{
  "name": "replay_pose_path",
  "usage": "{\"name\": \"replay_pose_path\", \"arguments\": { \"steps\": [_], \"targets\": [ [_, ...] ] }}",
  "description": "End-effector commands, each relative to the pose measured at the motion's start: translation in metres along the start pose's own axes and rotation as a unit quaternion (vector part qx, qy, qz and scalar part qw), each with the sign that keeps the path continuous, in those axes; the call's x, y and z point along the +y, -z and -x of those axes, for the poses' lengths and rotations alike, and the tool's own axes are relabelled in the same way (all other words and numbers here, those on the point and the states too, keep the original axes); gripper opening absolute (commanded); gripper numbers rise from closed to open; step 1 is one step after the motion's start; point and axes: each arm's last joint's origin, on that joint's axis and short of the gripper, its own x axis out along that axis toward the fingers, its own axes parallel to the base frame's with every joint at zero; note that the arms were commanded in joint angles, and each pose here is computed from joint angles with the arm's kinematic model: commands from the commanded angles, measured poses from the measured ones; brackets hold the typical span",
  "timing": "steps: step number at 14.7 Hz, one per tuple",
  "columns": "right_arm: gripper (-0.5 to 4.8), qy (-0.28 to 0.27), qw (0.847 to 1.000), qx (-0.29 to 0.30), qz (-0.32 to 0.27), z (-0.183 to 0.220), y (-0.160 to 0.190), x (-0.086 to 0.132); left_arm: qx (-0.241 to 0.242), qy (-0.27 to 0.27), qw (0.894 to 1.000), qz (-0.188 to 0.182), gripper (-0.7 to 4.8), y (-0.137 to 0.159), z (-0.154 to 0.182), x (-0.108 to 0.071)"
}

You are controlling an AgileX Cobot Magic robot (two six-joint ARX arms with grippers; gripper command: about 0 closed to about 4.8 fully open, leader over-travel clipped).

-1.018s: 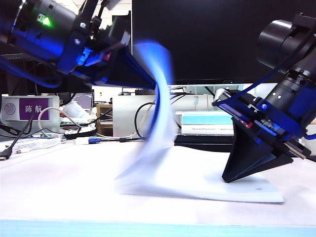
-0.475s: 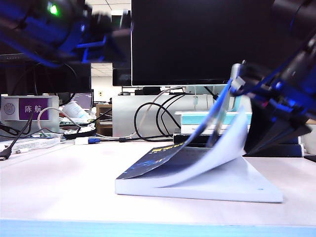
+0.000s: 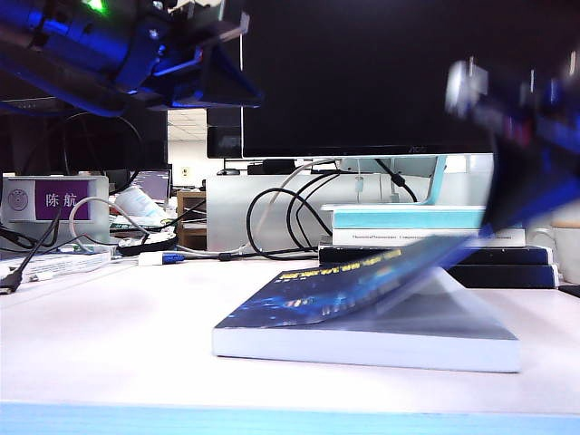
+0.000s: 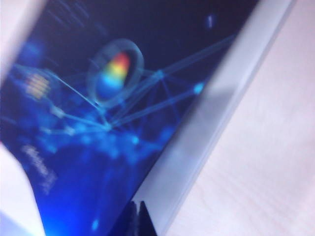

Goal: Close the book.

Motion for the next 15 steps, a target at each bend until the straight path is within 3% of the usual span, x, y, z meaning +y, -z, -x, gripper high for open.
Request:
{"name": "replay_pose_path", "arguments": {
  "steps": [1,5,7,13,15],
  "targets": [
    [-0.01,-0.03,1.0,-0.001,0.003,0.018,-0.007,0.007,-0.014,0.049,0.999,-0.002,-0.05,-0.007,0.003,-0.001],
    [-0.01,-0.041,0.999,0.009,0.01,0.032,-0.013,0.012,0.007,0.058,0.998,-0.002,-0.05,-0.024,0.01,0.0],
    [-0.01,-0.044,0.999,-0.008,0.017,0.042,-0.017,0.014,-0.005,0.042,0.999,-0.002,-0.05,-0.036,0.022,0.006],
    [-0.01,-0.055,0.995,-0.075,0.033,0.078,-0.01,0.021,0.023,-0.075,0.997,0.022,-0.05,-0.046,0.08,0.05],
    [-0.01,-0.062,0.99,-0.122,0.043,0.097,-0.006,0.024,0.014,-0.114,0.992,0.046,-0.05,-0.049,0.101,0.06]
  ]
}}
